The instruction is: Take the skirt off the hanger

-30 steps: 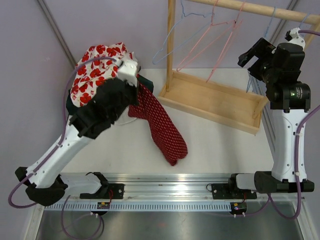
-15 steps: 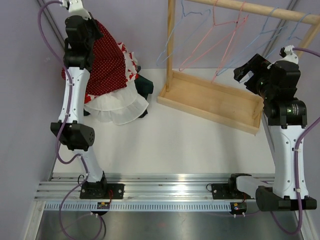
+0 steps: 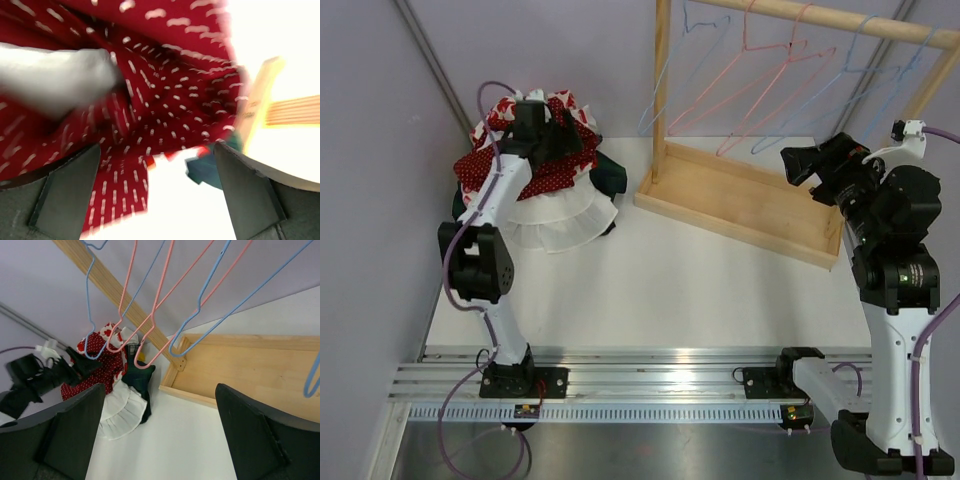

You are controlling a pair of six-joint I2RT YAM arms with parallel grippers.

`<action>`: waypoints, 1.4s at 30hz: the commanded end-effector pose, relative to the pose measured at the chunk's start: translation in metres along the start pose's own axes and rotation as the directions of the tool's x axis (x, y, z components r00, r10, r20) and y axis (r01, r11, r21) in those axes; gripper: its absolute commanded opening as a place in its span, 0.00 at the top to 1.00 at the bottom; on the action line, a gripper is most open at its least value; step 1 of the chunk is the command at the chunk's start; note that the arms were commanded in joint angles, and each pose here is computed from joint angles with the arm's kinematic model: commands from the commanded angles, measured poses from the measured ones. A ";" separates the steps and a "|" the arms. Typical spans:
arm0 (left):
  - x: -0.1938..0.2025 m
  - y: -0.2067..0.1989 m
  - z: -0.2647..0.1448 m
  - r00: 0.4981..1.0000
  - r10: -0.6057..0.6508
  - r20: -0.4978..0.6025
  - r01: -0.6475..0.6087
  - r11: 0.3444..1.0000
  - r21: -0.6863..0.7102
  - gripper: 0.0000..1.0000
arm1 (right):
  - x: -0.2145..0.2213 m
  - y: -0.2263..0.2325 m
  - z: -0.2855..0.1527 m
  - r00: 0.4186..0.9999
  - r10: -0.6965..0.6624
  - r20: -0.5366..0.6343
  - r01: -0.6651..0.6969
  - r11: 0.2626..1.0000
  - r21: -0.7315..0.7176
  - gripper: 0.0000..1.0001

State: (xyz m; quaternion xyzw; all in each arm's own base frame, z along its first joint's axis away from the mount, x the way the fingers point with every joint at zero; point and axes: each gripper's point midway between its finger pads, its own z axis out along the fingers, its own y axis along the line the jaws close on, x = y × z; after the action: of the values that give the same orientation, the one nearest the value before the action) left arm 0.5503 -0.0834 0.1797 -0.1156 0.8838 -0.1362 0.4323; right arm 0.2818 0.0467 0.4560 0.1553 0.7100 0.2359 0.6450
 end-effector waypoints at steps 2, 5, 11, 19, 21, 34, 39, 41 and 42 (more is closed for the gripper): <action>-0.160 -0.053 -0.215 0.863 0.046 0.503 -0.077 0.996 0.041 0.01 | 0.006 0.028 -0.011 1.000 0.002 0.013 0.000 0.982 -0.187 0.01; -0.137 -0.060 -0.271 0.842 0.105 0.529 -0.158 0.986 0.055 0.01 | 0.004 0.046 -0.035 0.997 0.034 0.071 -0.012 0.957 -0.291 0.00; -0.018 -0.046 -0.338 0.862 0.074 0.501 -0.194 0.962 0.192 0.01 | 0.036 0.040 -0.047 0.995 0.099 0.017 -0.087 0.938 -0.335 0.01; 0.110 -0.005 -0.348 0.908 0.097 0.408 -0.215 0.943 0.254 0.01 | 0.110 0.013 -0.056 0.969 0.184 -0.164 -0.227 0.923 -0.309 0.01; 0.124 0.010 -0.347 0.914 0.109 0.391 -0.204 0.956 0.211 0.01 | 0.133 0.001 -0.053 0.954 0.208 -0.214 -0.264 0.924 -0.276 0.01; 0.138 0.023 -0.344 0.905 0.120 0.408 -0.207 0.963 0.176 0.01 | 0.122 0.006 -0.049 0.962 0.173 -0.209 -0.229 0.932 -0.280 0.01; 0.137 0.027 -0.343 0.905 0.115 0.411 -0.194 0.968 0.157 0.01 | 0.126 0.002 -0.043 0.961 0.178 -0.209 -0.232 0.935 -0.268 0.01; 0.137 0.027 -0.342 0.907 0.116 0.405 -0.193 0.969 0.155 0.01 | 0.128 -0.001 -0.041 0.961 0.185 -0.208 -0.236 0.936 -0.260 0.00; 0.137 0.027 -0.341 0.907 0.116 0.404 -0.193 0.969 0.155 0.01 | 0.127 0.000 -0.042 0.963 0.182 -0.200 -0.232 0.934 -0.270 0.01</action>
State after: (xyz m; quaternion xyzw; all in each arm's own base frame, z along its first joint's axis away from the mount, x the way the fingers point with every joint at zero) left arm 0.1897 -0.0550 0.2666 -0.0298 0.7726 -0.1651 0.6123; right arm 0.2239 0.1078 0.3389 0.1282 0.7177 0.4157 0.5438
